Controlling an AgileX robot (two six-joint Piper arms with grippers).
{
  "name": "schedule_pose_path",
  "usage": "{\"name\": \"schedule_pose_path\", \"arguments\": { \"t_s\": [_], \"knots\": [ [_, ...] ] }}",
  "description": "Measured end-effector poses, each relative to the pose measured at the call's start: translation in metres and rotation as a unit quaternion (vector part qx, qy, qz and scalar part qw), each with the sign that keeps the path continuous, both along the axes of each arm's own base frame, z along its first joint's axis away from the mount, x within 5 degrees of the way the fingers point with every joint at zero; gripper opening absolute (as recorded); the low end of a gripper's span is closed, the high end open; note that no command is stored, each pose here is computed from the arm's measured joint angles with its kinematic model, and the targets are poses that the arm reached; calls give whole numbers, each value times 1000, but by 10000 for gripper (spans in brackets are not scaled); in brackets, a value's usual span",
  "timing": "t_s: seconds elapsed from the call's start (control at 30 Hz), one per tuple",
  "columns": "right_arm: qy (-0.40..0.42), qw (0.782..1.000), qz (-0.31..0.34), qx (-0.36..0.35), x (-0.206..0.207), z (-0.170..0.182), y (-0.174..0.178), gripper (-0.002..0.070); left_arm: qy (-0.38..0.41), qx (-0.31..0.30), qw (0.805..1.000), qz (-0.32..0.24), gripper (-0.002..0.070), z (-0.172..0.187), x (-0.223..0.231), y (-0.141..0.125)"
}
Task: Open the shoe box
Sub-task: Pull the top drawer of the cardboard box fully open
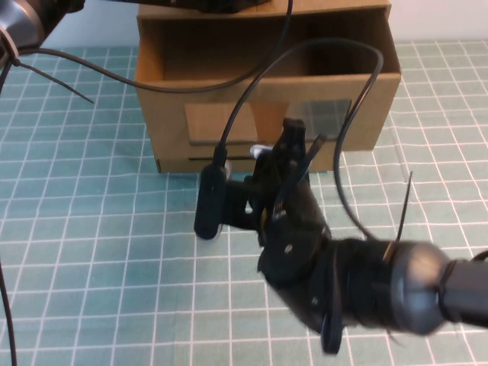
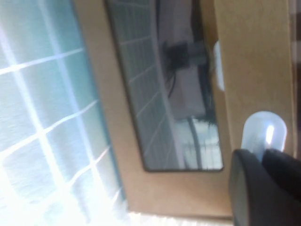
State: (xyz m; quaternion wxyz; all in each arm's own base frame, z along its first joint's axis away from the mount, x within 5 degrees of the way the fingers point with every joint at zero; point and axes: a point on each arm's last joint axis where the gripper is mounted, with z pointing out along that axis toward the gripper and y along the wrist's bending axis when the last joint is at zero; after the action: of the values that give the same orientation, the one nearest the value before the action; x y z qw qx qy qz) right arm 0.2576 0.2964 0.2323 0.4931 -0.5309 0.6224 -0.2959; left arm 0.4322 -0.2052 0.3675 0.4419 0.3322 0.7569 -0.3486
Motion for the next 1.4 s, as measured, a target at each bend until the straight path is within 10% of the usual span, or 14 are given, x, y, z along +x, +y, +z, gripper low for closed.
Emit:
{"name": "schedule_pose_path", "arguments": {
  "t_s": [1.07,1.4],
  "knots": [
    [114,993,-14,28,-68,-33,19,-8,15,-10,1000,3,-5,0,3,10],
    [175,981,31,83,-82,3,12,102,7,2,1000,-11,-5,9,-1,13]
  ]
}}
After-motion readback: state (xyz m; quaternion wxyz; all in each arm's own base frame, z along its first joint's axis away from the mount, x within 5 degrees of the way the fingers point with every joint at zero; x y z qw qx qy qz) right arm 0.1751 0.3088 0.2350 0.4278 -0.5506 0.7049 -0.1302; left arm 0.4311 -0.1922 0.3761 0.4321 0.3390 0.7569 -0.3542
